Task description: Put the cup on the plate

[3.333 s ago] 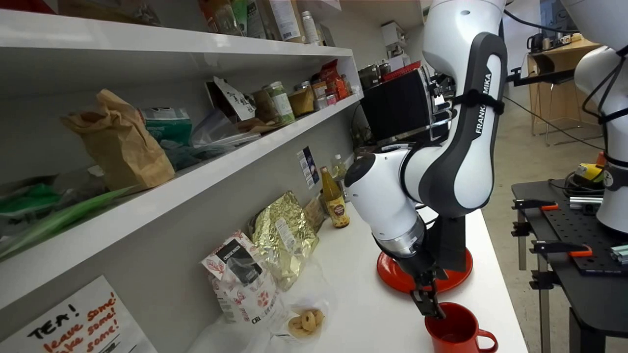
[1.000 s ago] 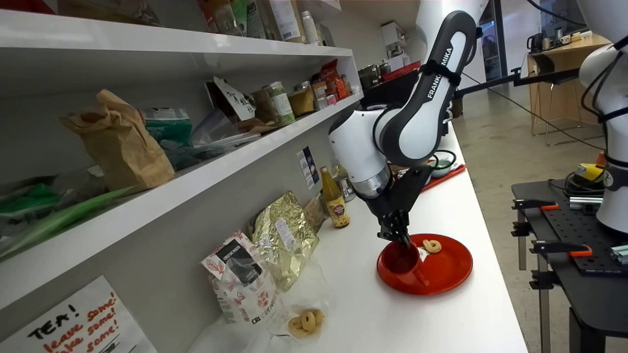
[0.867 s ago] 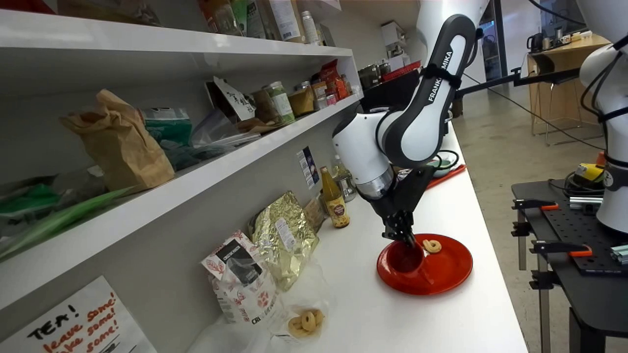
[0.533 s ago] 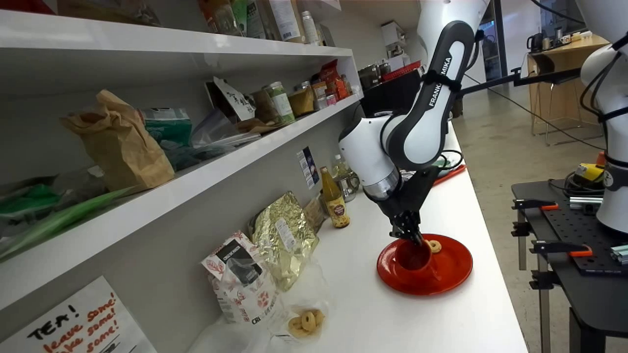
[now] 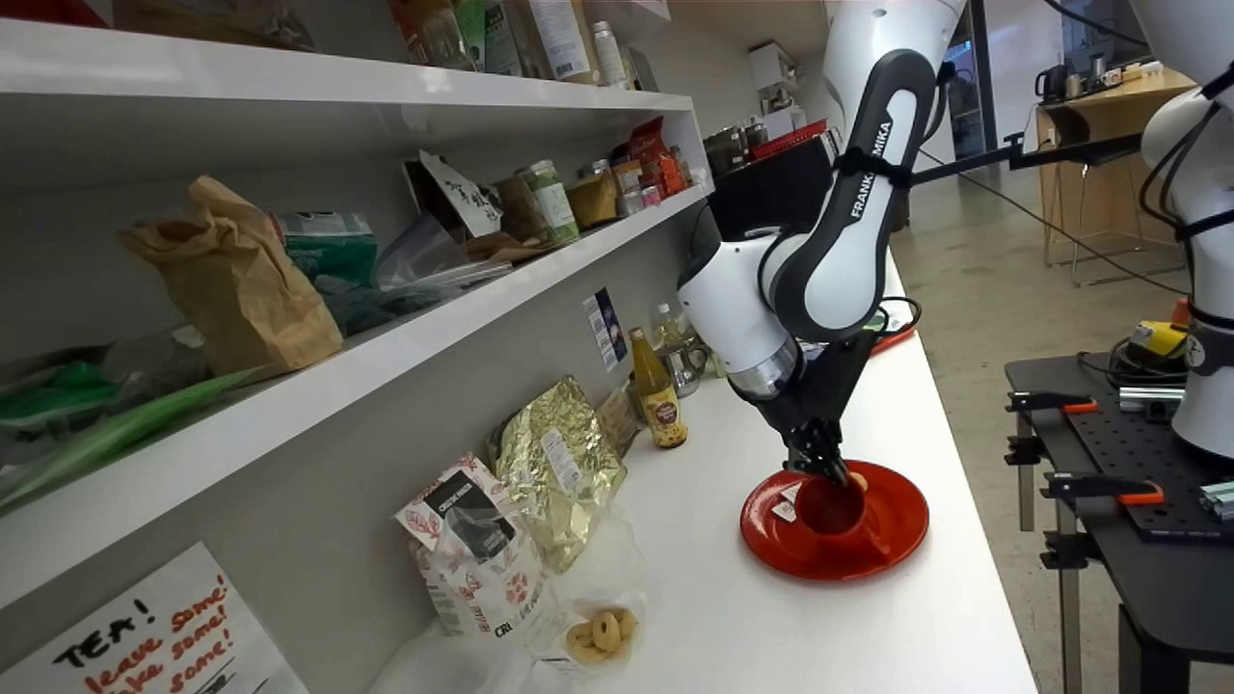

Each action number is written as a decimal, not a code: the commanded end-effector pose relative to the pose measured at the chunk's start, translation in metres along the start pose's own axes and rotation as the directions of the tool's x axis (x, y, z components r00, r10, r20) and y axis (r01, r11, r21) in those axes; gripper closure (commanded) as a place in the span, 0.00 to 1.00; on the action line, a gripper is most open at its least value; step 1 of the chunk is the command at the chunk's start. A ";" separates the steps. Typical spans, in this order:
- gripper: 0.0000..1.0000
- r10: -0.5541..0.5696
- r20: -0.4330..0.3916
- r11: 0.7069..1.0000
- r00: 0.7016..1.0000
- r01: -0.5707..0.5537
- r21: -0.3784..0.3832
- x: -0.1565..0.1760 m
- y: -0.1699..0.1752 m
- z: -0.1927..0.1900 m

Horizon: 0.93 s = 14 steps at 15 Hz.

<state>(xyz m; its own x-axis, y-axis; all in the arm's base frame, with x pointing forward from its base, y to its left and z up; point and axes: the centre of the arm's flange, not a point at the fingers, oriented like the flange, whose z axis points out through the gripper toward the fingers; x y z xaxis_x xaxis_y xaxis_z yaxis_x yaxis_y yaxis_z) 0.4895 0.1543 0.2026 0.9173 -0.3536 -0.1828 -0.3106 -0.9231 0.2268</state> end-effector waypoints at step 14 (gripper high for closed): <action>0.12 -0.020 -0.029 0.999 0.999 0.021 0.047 -0.012 0.009 -0.028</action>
<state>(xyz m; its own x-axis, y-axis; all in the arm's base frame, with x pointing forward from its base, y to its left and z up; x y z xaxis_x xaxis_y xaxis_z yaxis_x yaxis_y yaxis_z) 0.4869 0.1528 0.1987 0.9169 -0.3451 -0.2005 -0.3015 -0.9280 0.2188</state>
